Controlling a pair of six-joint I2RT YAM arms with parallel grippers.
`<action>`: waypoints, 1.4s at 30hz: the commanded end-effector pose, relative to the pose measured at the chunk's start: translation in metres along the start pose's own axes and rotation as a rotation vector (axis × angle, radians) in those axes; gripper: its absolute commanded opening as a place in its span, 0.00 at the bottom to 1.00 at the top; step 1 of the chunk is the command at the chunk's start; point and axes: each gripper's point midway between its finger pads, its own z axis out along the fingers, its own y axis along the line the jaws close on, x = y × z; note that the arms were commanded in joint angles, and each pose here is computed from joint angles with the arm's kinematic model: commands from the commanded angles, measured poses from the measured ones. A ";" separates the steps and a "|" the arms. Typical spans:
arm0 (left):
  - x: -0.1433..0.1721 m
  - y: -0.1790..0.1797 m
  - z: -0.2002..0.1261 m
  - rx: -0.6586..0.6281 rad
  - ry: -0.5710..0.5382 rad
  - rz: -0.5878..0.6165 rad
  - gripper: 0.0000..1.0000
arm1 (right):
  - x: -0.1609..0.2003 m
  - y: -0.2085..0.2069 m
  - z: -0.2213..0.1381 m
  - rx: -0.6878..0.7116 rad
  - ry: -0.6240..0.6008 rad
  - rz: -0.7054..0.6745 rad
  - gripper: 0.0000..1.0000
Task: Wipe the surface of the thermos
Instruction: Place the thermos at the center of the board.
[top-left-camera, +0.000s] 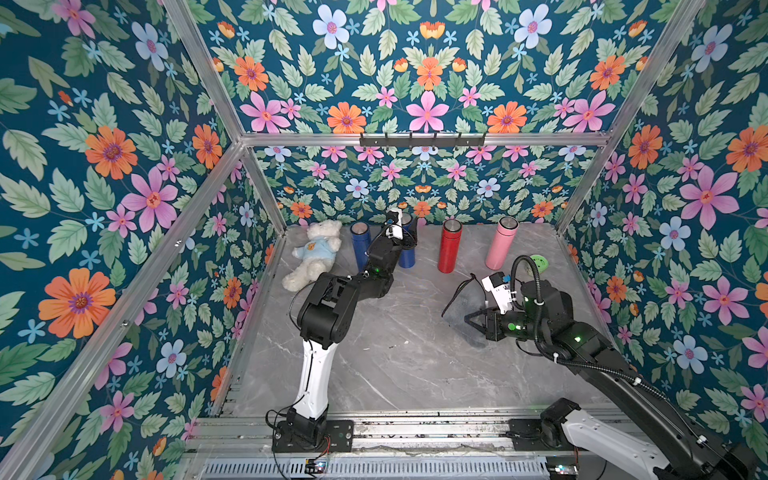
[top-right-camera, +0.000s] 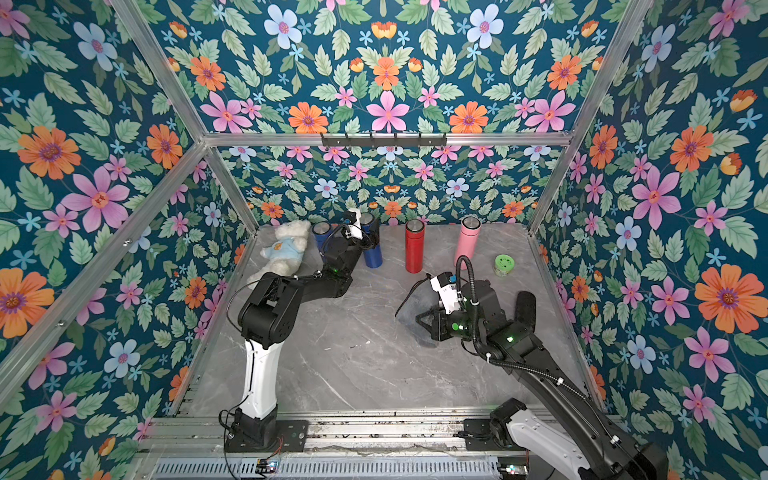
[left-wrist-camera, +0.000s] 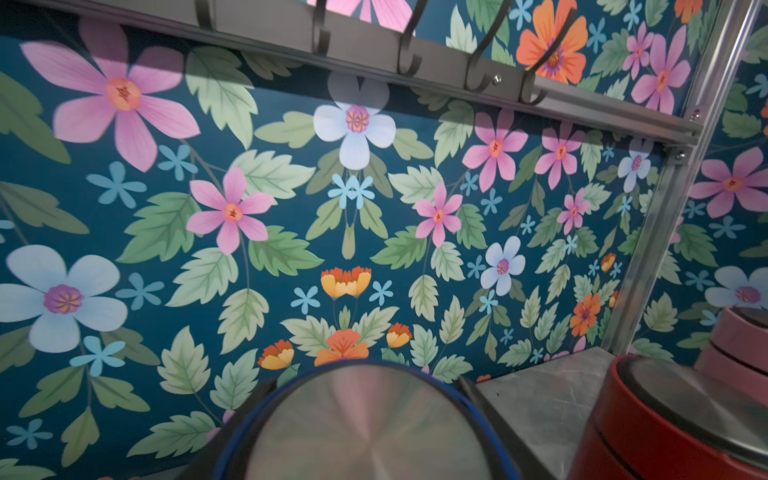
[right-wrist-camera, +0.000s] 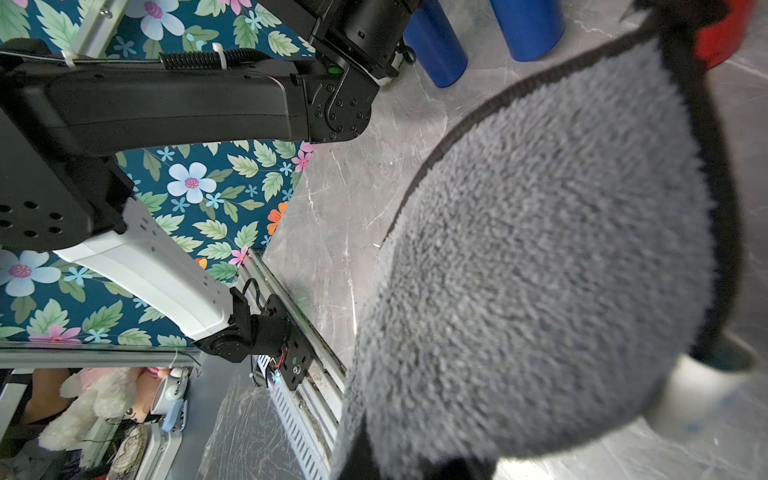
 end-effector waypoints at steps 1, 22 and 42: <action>-0.007 -0.006 0.004 0.035 -0.039 0.037 0.00 | -0.011 0.004 0.003 -0.032 -0.031 -0.025 0.00; 0.026 -0.003 -0.011 0.029 0.040 0.011 0.67 | -0.013 -0.003 0.007 -0.046 -0.033 0.001 0.00; 0.011 -0.003 -0.022 0.028 0.042 0.018 0.99 | -0.004 -0.017 0.019 -0.019 -0.013 0.024 0.00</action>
